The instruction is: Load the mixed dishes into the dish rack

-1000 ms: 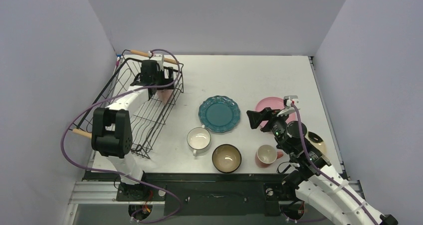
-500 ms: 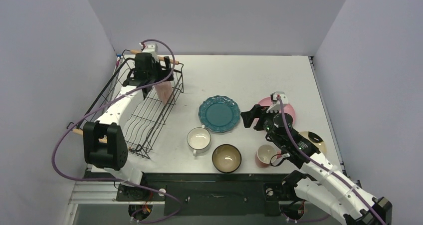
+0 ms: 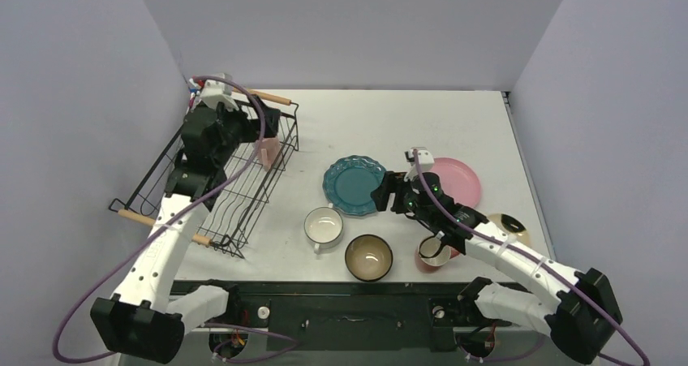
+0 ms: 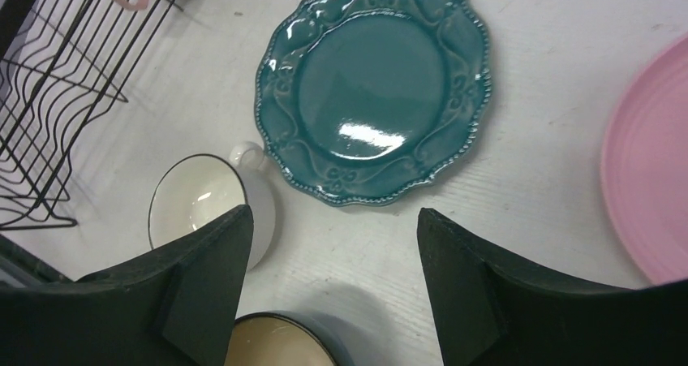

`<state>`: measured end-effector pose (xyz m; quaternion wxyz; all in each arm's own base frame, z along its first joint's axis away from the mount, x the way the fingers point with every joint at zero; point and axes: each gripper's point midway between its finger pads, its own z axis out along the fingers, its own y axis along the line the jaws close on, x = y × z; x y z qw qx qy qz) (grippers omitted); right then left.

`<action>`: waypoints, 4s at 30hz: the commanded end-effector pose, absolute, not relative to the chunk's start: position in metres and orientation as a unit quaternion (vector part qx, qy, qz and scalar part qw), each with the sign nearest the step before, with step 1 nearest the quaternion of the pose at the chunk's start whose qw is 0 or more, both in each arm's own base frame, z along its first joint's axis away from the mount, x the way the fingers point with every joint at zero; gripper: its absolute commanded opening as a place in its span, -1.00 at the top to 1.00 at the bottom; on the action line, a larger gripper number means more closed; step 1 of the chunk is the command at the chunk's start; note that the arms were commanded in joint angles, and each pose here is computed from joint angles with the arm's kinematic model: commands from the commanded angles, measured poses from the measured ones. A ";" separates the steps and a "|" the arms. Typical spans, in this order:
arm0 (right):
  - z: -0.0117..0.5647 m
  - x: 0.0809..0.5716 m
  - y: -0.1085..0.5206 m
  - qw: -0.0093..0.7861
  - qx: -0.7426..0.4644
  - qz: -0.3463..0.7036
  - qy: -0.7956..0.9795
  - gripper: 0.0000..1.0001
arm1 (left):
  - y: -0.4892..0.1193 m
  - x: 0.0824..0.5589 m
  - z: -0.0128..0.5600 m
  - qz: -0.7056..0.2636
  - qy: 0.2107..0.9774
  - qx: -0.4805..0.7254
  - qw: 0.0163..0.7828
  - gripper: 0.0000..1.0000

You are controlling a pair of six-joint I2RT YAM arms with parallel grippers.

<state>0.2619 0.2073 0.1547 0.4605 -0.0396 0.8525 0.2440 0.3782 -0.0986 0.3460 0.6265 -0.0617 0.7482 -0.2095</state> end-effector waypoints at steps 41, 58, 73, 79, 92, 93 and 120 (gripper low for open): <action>0.099 0.266 0.328 0.348 -0.064 0.226 0.907 -0.09 | -0.127 0.311 0.339 -0.068 0.708 0.037 0.702 -0.93; 0.067 0.244 0.325 0.357 -0.117 0.062 0.925 0.30 | -0.128 0.312 0.337 -0.069 0.712 0.036 0.698 -0.93; 0.056 0.239 0.344 0.373 -0.103 0.047 0.921 0.51 | -0.126 0.311 0.338 -0.074 0.710 0.029 0.700 -0.93; 0.052 0.238 0.348 0.374 -0.101 0.060 0.920 0.53 | -0.124 0.312 0.339 -0.075 0.711 0.028 0.699 -0.93; 0.032 0.239 0.357 0.368 -0.113 0.056 0.921 0.98 | -0.129 0.307 0.345 -0.101 0.706 0.027 0.700 -0.93; 0.032 0.238 0.358 0.369 -0.113 0.055 0.921 1.00 | -0.132 0.306 0.345 -0.107 0.707 0.033 0.698 -0.93; 0.137 0.263 0.408 0.385 -0.086 0.327 0.859 1.00 | -0.186 0.201 0.362 -0.432 0.781 0.020 0.451 -0.93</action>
